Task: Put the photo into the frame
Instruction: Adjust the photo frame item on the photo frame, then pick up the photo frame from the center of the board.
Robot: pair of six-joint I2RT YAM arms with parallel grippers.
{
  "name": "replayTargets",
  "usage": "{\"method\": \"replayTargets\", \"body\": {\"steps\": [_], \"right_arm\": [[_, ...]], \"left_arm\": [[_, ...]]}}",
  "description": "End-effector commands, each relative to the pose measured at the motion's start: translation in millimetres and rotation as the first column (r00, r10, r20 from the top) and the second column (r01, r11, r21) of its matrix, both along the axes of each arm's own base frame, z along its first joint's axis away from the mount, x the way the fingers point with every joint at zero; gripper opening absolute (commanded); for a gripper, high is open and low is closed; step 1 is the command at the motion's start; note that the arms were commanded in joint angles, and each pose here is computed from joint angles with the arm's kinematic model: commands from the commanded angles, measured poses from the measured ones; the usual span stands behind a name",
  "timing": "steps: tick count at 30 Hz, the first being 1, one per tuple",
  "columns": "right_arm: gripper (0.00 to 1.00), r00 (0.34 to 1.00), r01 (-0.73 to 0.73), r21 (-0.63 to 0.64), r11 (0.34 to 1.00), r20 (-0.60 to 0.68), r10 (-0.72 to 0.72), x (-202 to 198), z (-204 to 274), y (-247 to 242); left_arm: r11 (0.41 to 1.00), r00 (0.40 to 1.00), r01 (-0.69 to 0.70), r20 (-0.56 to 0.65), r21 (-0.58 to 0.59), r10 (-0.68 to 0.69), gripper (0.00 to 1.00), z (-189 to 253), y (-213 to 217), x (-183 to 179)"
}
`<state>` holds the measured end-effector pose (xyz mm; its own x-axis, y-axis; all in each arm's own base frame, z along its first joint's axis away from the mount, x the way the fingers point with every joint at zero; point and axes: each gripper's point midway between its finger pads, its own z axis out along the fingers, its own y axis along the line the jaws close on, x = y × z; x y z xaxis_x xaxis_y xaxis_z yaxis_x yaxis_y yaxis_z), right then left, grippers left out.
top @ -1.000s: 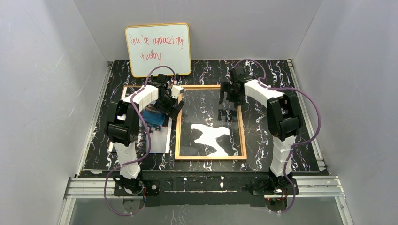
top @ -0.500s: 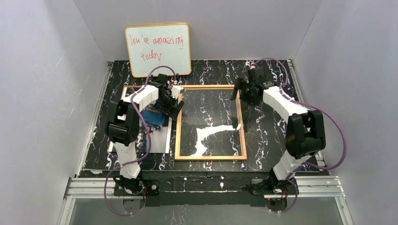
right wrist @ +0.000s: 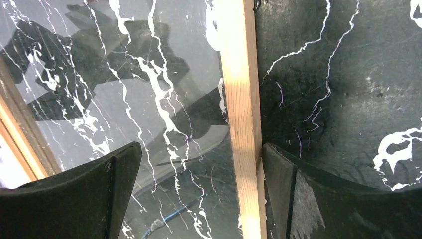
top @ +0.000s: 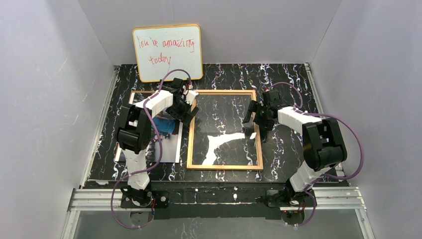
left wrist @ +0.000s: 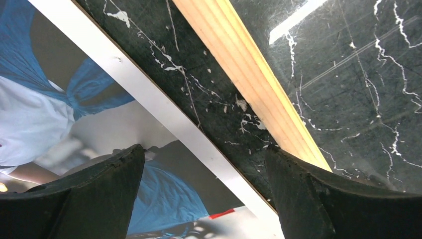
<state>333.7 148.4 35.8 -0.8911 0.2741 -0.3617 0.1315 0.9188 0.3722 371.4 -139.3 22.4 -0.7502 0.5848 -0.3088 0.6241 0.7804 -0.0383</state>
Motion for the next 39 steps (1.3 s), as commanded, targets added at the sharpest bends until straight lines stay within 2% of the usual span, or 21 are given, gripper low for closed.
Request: {"method": "replayTargets", "body": {"steps": [1, 6, 10, 14, 20, 27, 31, 33, 36, 39], "right_arm": [[0.99, 0.999, -0.028, 0.229, 0.973, -0.008, 0.031, -8.1, 9.5, 36.8], [0.98, 0.995, -0.095, 0.474, 0.875, 0.031, 0.091, -20.2, 52.6, 70.1], [0.94, 0.986, -0.167, 0.651, 0.741, 0.122, 0.116, -36.9, 104.9, 86.7], [0.93, 0.969, -0.239, 0.762, 0.602, 0.225, 0.1, -57.3, 157.9, 92.6], [0.93, 0.95, -0.303, 0.845, 0.441, 0.305, 0.069, -78.9, 199.9, 92.9], [0.89, 0.929, -0.358, 0.864, 0.354, 0.367, 0.042, -83.6, 221.8, 96.8], [0.86, 0.918, -0.391, 0.86, 0.328, 0.39, 0.069, -78.8, 232.3, 108.2], [0.86, 0.92, -0.387, 0.858, 0.337, 0.387, 0.069, -76.4, 235.1, 109.3], [0.87, 0.915, -0.392, 0.835, 0.387, 0.395, 0.074, -72.3, 240.9, 109.5], [0.89, 0.902, -0.413, 0.81, 0.416, 0.427, 0.066, -69.0, 252.4, 108.6]], "left_arm": [[0.999, 0.991, 0.042, -0.124, -0.017, -0.043, 0.89, -40.7, -16.2, -24.5], [0.998, 0.988, 0.064, -0.14, 0.004, -0.063, 0.87, -50.1, -17.2, -27.7], [0.997, 0.985, 0.081, -0.151, 0.007, -0.079, 0.87, -54.0, -17.7, -31.6], [0.996, 0.983, 0.094, -0.158, -0.004, -0.093, 0.85, -54.4, -19.6, -35.9], [0.995, 0.978, 0.102, -0.182, -0.021, -0.104, 0.84, -56.7, -20.5, -44.4], [0.993, 0.972, 0.109, -0.203, -0.045, -0.116, 0.82, -56.0, -23.4, -51.8], [0.993, 0.972, 0.108, -0.205, -0.051, -0.117, 0.82, -54.5, -24.2, -52.8], [0.993, 0.973, 0.108, -0.198, -0.047, -0.115, 0.82, -51.6, -23.6, -51.9], [0.994, 0.979, 0.107, -0.174, -0.03, -0.111, 0.82, -45.1, -21.0, -47.6], [0.995, 0.988, 0.096, -0.124, -0.003, -0.095, 0.87, -30.0, -14.7, -34.4]]}}
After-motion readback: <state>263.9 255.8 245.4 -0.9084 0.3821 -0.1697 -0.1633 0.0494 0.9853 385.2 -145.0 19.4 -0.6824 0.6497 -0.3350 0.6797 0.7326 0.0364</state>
